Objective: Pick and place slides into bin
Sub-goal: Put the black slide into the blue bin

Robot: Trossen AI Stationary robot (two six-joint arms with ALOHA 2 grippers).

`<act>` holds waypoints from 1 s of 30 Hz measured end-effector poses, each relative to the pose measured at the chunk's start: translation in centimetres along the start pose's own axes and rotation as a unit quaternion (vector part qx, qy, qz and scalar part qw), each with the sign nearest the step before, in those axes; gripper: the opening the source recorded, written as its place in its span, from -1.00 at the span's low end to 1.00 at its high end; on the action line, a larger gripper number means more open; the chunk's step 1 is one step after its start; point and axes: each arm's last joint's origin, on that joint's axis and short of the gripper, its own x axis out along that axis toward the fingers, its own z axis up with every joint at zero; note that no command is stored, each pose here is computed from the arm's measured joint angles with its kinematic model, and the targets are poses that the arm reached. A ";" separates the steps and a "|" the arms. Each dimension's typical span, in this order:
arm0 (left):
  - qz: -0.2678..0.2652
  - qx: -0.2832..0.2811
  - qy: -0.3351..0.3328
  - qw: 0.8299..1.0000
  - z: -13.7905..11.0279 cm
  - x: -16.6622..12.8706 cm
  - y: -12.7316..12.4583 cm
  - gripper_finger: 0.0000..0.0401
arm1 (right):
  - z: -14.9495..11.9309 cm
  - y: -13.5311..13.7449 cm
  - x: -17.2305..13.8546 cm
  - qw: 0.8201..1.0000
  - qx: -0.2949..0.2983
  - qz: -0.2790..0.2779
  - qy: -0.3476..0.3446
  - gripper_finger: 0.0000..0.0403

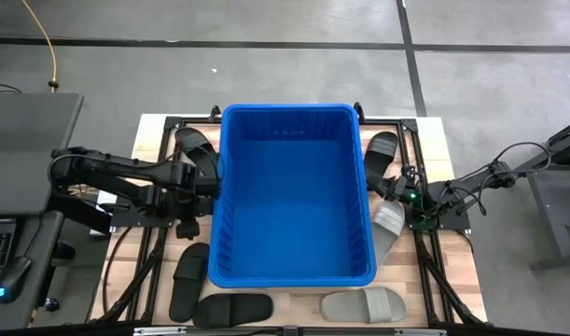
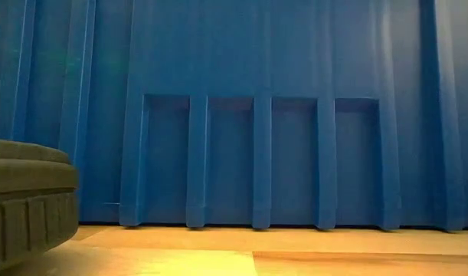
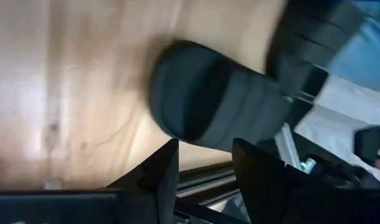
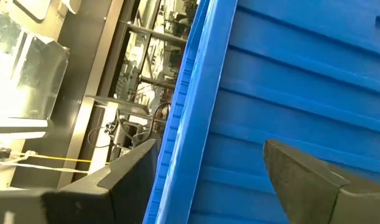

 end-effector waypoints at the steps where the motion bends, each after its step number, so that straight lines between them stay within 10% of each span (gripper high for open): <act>1: 0.006 -0.002 -0.004 1.000 0.1 0.1 0.0 -0.31 | 0.0 0.0 0.0 1.000 0.000 0.001 0.002 0.40; 18: -0.030 0.037 -0.016 0.999 -2.2 -0.3 -1.8 -0.31 | -0.1 -0.1 0.0 1.000 -0.008 -0.004 0.013 0.40; 30: -0.031 0.205 -0.250 0.946 -5.1 -3.0 -13.4 -0.31 | -0.1 -0.2 0.1 1.000 -0.012 -0.011 0.003 0.40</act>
